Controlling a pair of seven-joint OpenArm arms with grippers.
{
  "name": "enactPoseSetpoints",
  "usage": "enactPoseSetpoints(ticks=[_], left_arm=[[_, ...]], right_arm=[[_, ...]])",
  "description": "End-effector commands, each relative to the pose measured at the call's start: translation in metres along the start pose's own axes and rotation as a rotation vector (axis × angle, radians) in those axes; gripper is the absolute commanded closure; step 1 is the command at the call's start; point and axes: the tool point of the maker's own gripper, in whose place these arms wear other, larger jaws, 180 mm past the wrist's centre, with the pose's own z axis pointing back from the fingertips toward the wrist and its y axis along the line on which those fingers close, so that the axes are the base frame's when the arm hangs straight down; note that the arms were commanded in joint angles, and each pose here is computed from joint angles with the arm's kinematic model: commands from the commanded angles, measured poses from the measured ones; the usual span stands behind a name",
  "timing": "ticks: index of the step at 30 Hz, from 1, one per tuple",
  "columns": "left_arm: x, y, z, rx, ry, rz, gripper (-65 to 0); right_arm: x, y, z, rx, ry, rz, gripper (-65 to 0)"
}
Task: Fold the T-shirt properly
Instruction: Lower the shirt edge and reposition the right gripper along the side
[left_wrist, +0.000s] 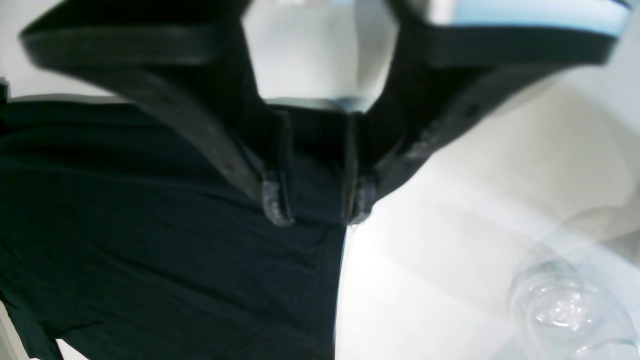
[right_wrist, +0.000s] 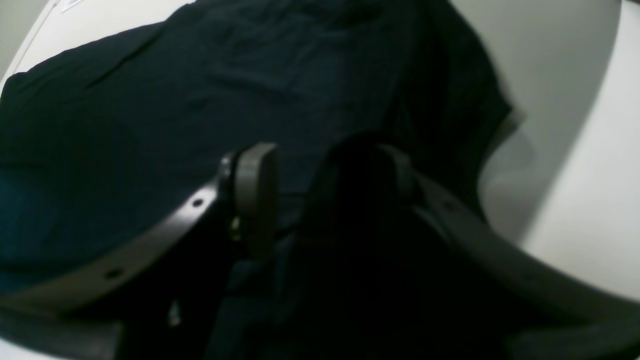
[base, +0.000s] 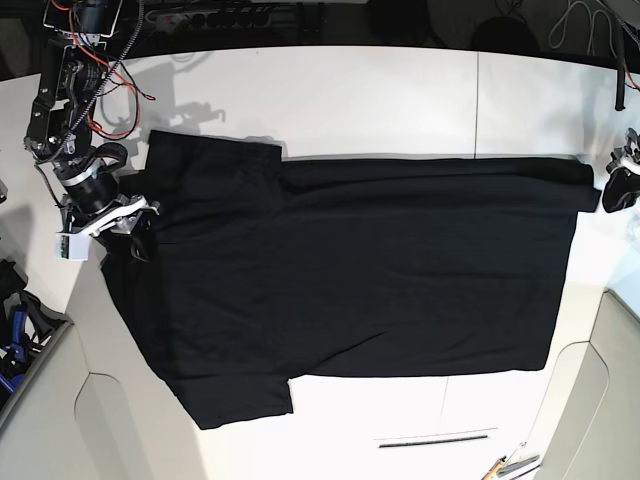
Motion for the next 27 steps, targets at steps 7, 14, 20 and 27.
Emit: enactPoseSetpoints(ticks=[7,14,20,27], left_arm=[[0.021,0.0,0.004,-0.005,-0.052,-0.024,-20.3],[0.019,0.0,0.004,-0.005,-0.044,-0.025,-20.3],[0.02,0.0,0.004,-0.005,-0.045,-0.024,-20.3],[0.021,-0.002,0.004,-0.015,-0.054,-0.014,-20.3]], right_arm=[[0.065,0.001,0.028,-0.023,-0.105,0.103,-29.1],[0.046,-0.008,0.072,-0.1,-0.006,0.128,-29.1],[-0.037,-0.018,0.1,-0.172,0.165,-0.023,-29.1],[-0.112,-0.011,0.093,-0.145,0.262,-0.318,-29.1]])
